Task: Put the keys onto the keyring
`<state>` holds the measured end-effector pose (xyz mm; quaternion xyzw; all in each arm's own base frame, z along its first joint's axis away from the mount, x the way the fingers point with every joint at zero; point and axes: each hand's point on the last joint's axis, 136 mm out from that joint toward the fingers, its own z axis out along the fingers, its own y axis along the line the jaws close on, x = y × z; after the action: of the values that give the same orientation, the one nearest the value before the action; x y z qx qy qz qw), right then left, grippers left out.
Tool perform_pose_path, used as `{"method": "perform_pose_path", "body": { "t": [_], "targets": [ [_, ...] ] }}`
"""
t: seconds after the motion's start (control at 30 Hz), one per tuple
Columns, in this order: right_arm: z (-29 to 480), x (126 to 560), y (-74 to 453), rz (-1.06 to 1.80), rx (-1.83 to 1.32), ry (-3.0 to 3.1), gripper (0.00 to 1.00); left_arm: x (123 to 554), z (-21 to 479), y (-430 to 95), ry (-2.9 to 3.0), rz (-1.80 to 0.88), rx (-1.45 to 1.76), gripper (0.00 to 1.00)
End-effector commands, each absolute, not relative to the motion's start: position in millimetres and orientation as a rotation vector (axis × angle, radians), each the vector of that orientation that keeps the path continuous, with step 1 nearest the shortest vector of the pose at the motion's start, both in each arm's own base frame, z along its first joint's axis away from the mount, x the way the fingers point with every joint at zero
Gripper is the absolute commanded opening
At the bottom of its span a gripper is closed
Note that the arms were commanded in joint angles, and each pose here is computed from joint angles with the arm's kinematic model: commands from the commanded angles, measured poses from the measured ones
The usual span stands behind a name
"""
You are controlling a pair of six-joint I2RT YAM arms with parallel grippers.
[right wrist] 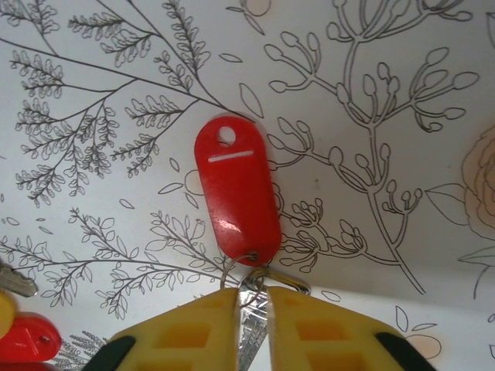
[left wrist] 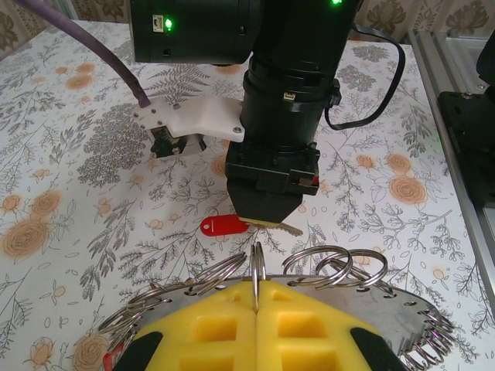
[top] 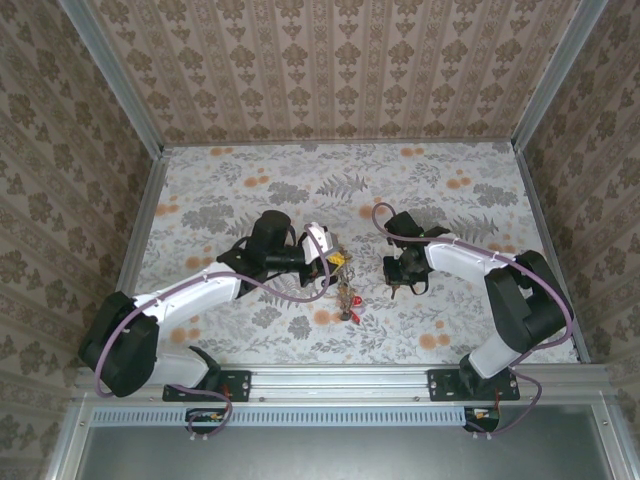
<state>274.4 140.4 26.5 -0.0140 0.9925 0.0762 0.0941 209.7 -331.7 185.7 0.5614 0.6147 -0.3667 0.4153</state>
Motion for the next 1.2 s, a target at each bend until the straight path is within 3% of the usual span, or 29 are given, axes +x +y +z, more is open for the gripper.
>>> {"method": "perform_pose_path", "body": {
  "t": [0.0, 0.13, 0.33, 0.47, 0.97, 1.17],
  "targets": [
    [29.2, 274.8, 134.1, 0.185, -0.046, 2.934, 0.17, 211.1, 202.1, -339.3, 1.488, -0.938, 1.392, 0.0],
    [30.2, 276.1, 133.2, 0.18, -0.039, 2.924, 0.16, 211.0, 202.2, -340.0, 1.489, -0.936, 1.393, 0.0],
    [43.5, 281.7, 153.4, 0.347, -0.086, 2.865, 0.32, 211.0, 201.9, -341.6, 1.49, -0.936, 1.396, 0.0],
    [37.3, 282.8, 149.6, 0.298, -0.09, 2.89, 0.36, 211.1, 201.4, -342.5, 1.49, -0.938, 1.397, 0.0],
    [22.6, 279.8, 136.0, 0.155, -0.098, 2.956, 0.35, 211.7, 200.8, -345.5, 1.49, -0.947, 1.404, 0.0],
    [24.1, 280.4, 131.1, 0.125, -0.085, 2.943, 0.27, 212.0, 201.3, -345.3, 1.489, -0.944, 1.402, 0.0]
  ]
}}
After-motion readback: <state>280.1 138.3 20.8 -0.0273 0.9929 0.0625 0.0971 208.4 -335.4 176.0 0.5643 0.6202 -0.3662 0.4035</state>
